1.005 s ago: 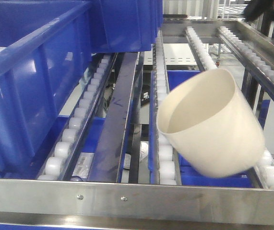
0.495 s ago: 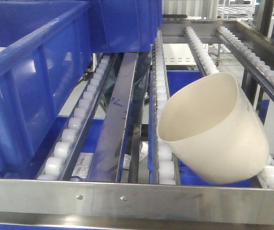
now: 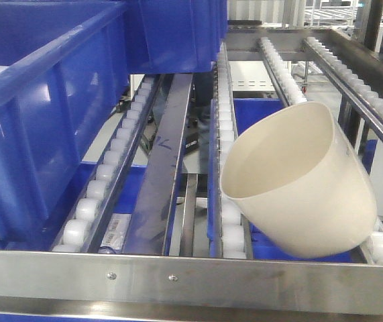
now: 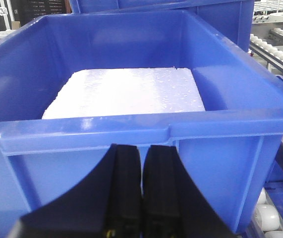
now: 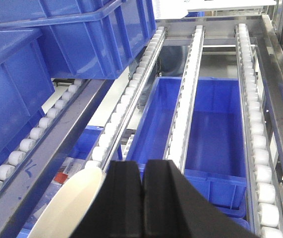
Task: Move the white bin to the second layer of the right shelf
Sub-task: 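Open the right gripper and withdraw it from the bin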
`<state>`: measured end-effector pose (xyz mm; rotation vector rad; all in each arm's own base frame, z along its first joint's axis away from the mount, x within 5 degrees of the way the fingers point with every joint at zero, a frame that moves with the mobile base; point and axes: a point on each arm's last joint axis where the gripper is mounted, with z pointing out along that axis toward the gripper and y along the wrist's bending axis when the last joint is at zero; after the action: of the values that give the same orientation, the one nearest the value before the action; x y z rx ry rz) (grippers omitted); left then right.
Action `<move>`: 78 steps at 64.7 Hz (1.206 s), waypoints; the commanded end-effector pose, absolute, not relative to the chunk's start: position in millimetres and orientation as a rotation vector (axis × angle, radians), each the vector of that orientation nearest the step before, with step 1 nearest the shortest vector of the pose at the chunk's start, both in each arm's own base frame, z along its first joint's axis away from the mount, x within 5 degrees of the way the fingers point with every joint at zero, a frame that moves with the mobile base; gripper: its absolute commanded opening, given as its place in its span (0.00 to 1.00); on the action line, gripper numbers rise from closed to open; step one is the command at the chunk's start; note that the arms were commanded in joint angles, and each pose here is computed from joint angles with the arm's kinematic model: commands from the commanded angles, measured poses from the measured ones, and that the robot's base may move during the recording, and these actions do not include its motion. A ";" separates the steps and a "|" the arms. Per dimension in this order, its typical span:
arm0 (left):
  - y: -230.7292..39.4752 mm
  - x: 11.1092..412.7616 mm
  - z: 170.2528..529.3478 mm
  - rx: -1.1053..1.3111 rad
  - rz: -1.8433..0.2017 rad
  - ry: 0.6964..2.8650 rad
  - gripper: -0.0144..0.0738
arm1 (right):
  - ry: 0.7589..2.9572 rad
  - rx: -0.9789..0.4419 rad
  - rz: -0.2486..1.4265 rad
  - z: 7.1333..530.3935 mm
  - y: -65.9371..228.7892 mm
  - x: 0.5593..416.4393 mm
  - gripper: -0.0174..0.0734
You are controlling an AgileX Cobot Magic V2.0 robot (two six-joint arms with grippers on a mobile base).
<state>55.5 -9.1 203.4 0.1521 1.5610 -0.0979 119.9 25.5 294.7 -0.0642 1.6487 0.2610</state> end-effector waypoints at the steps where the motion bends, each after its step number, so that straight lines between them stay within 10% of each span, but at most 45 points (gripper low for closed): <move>1: -9.0 55.8 199.4 0.139 -0.107 1.501 0.26 | 1.560 -0.059 0.264 309.8 25.0 120.1 0.25; 78: -9.0 55.8 199.4 0.139 -0.107 1.501 0.26 | 1.483 0.128 0.054 208.4 -2.9 54.3 0.25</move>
<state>55.5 -9.1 203.4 0.1521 1.5610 -0.0979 56.9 -2.6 193.6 0.1438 1.6064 0.0661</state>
